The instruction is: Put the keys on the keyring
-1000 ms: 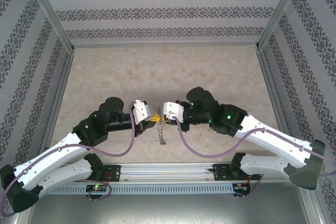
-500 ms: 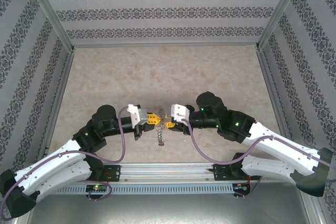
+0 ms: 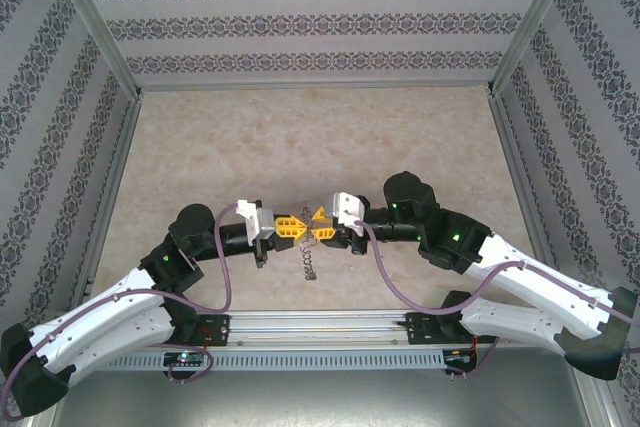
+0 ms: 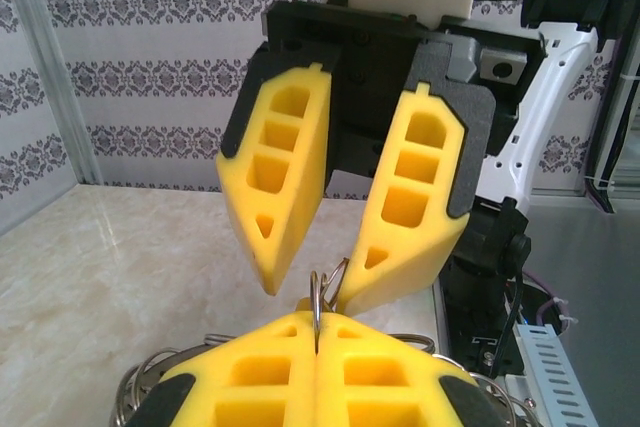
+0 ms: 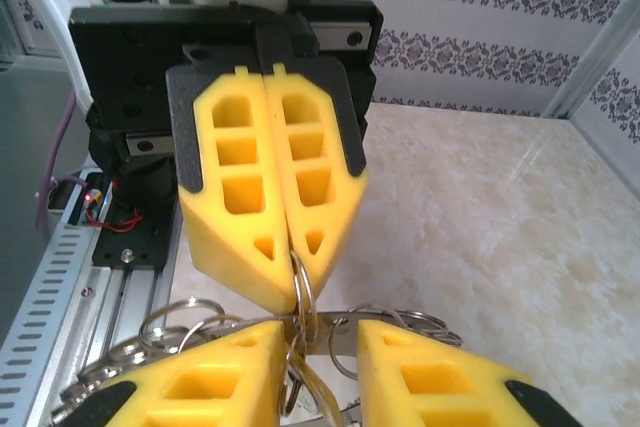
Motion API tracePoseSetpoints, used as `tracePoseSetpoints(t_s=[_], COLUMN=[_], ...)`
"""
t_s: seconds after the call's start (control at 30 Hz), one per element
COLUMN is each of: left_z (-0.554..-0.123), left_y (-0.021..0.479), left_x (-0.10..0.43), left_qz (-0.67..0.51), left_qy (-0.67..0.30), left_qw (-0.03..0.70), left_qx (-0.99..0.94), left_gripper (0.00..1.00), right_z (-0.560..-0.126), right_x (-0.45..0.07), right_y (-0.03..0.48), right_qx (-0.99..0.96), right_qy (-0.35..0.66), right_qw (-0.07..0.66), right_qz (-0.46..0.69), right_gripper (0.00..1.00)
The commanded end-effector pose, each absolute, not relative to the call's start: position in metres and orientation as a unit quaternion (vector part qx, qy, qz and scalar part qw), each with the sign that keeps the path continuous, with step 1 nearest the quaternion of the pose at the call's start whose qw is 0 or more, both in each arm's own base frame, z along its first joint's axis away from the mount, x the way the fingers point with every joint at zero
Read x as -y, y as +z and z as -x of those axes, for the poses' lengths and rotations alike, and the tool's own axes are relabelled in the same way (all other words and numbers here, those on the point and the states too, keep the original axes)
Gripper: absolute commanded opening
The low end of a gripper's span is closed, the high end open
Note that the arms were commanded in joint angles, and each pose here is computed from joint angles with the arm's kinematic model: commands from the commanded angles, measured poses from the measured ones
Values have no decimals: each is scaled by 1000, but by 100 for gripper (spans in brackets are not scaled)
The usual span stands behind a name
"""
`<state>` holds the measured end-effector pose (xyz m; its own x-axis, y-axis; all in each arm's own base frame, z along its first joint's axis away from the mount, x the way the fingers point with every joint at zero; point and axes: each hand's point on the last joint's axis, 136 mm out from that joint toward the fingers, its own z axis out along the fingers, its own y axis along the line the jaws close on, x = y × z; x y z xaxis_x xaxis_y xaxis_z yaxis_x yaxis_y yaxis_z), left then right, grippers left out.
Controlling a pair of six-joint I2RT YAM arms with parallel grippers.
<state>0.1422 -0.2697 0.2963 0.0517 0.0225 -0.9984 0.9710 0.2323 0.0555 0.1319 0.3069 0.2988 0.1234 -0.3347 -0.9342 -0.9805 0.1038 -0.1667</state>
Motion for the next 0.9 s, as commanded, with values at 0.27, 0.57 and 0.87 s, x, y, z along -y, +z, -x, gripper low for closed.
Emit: tracePoseSetpoints(t_s=[0.27, 0.57, 0.87], left_z=[-133, -141, -173], left_y=[323, 318, 279], left_x=[267, 268, 258], left_qz=[-452, -452, -469], left_qy=[-434, -418, -300], left_qw=[598, 591, 522], left_qx=[-499, -521, -646], left_gripper=[0, 0, 20], right_z=[-132, -133, -160], right_x=[-309, -310, -302], right_y=[297, 297, 287], right_qx=[-570, -567, -601], right_qy=[354, 349, 247], right_qw=[470, 471, 488], right_qz=[573, 579, 583], right_gripper=[20, 0, 0])
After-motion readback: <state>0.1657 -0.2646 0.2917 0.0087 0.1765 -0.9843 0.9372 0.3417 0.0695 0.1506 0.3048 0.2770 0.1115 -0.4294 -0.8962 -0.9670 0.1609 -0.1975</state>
